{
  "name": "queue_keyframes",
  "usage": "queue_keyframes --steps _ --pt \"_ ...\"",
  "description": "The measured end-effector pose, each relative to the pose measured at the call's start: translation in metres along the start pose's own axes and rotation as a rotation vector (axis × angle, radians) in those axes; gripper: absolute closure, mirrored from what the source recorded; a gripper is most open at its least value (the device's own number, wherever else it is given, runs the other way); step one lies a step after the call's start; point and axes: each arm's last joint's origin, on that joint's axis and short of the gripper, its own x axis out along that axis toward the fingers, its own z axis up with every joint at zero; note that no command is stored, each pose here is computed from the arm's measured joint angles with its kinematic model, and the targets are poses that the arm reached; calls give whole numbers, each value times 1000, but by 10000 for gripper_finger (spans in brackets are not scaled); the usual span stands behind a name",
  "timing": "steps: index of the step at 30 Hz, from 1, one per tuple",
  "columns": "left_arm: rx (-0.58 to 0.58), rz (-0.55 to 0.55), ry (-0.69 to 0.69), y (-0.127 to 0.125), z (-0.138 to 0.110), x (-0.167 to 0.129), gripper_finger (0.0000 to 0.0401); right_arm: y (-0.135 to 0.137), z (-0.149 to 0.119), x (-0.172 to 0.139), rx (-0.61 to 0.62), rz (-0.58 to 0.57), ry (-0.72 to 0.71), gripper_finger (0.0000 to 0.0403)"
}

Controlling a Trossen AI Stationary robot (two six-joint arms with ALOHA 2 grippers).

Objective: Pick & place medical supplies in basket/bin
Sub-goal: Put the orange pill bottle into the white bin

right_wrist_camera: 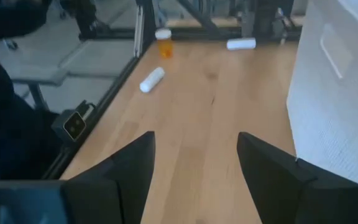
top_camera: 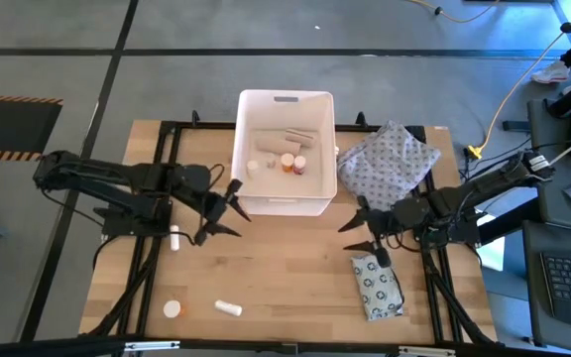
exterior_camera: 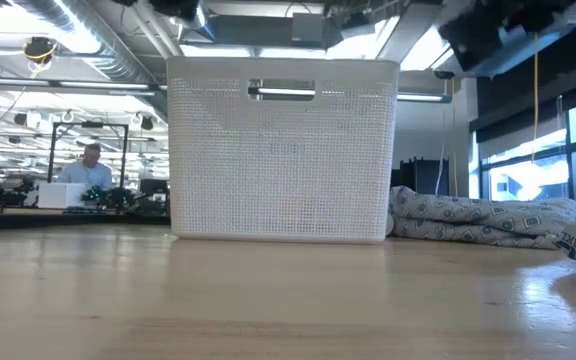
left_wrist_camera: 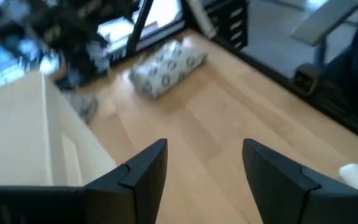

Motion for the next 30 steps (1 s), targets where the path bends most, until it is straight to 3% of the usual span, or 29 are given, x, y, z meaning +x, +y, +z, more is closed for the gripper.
queue_keyframes --steps 4,15,24,30 --pt "-117 16 79 -9 1 8 201 -3 -18 -5 33 12 -72 173" --pt "-423 119 219 -39 35 -12 201 -5 -17 -10 -9 -31 -162 173" --pt "-728 157 415 -68 24 -9 216 -7 -17 -10 -9 -88 -170 173" --pt "-995 112 544 -88 19 11 219 -7 -18 -8 -8 -89 -157 173"
